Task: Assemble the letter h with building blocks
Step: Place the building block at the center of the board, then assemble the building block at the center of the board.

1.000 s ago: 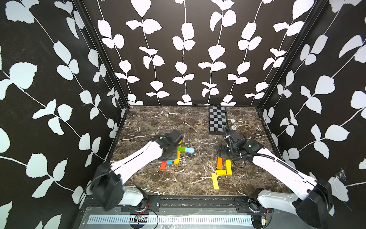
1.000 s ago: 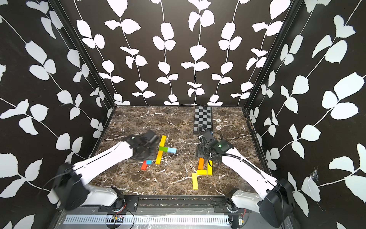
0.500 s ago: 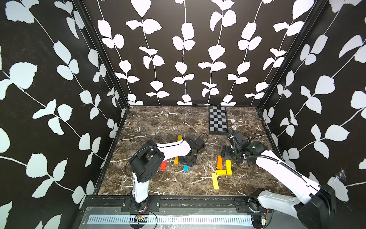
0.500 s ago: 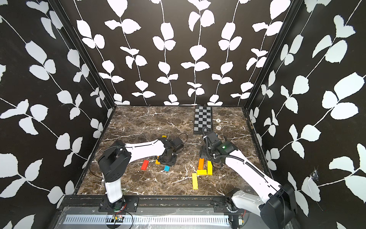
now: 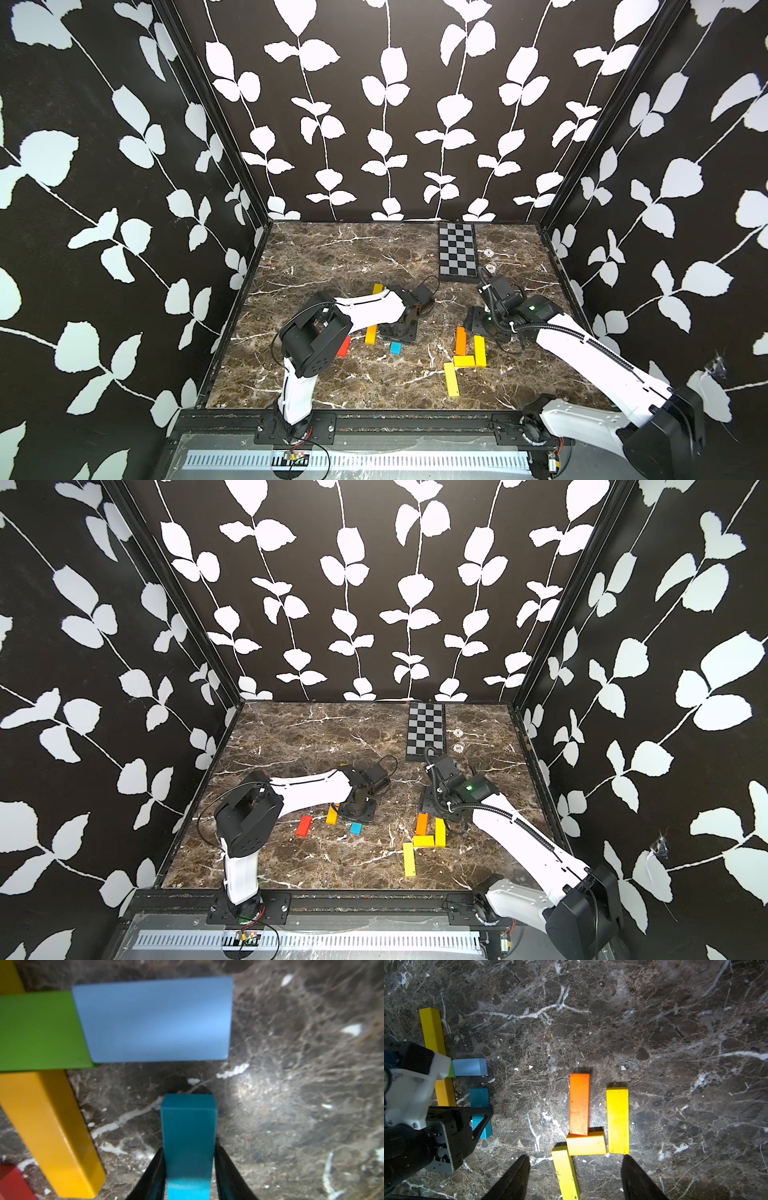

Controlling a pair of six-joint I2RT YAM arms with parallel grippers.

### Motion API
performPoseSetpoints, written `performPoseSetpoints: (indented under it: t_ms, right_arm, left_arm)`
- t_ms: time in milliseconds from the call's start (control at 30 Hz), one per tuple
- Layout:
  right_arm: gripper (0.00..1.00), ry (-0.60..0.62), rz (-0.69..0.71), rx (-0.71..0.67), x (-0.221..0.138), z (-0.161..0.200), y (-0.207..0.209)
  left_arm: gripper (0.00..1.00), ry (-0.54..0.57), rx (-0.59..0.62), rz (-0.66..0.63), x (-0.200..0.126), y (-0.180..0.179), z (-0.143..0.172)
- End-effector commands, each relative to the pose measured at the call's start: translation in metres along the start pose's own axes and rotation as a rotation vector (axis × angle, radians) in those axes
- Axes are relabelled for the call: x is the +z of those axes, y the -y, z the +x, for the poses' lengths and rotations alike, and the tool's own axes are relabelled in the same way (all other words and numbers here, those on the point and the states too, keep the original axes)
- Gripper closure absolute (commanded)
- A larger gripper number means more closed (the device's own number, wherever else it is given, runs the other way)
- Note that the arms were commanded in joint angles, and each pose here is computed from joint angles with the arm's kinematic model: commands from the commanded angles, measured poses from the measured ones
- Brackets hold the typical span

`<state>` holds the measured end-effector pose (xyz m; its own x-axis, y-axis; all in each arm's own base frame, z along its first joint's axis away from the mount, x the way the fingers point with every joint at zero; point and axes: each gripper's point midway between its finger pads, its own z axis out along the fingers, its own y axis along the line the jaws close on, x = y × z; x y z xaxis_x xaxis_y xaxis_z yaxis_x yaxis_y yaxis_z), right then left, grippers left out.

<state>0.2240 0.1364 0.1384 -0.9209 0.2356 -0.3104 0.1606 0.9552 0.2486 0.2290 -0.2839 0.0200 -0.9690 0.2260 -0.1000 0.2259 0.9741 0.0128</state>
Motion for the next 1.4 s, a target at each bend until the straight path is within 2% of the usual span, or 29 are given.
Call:
performPoseSetpoints:
  t_ms: [0,100,233,333,667,700,800,867,1067,1367]
  right_arm:
    - [0.32,-0.005,0.023,-0.013,-0.007,0.0,0.002]
    - [0.32,0.002,0.033,-0.012,-0.009,-0.001,0.005]
    - [0.32,0.012,0.027,-0.013,-0.012,-0.004,0.003]
    - [0.32,0.011,0.023,-0.016,-0.013,-0.004,0.002]
    - [0.32,0.008,0.024,-0.015,-0.014,-0.003,0.002]
    - [0.32,0.006,0.022,-0.015,-0.014,-0.002,0.002]
    - [0.32,0.003,0.021,-0.014,-0.013,-0.002,0.002]
    - [0.32,0.005,0.022,-0.016,-0.014,-0.002,0.002]
    - [0.32,0.014,0.019,-0.015,-0.015,-0.004,0.002]
    - [0.32,0.008,0.022,-0.012,-0.011,-0.001,0.004]
  left_arm:
    - [0.6,0.016,-0.02,0.016,-0.002,0.005,-0.005]
    - [0.63,0.011,-0.018,0.0,0.0,0.003,-0.005]
    - [0.8,0.012,-0.021,-0.016,0.003,0.0,-0.005]
    - [0.84,0.019,-0.025,-0.027,0.004,0.0,-0.008]
    - [0.82,0.033,-0.033,-0.035,0.004,-0.001,-0.014]
    - [0.79,0.033,-0.035,-0.038,0.004,-0.002,-0.014]
    - [0.59,0.033,-0.033,-0.049,0.001,-0.005,-0.014]
    - [0.55,0.036,-0.033,-0.048,-0.001,-0.006,-0.013]
    - [0.56,0.035,-0.024,-0.033,-0.003,-0.007,-0.009]
    - [0.75,0.024,-0.027,-0.033,0.005,-0.004,-0.01]
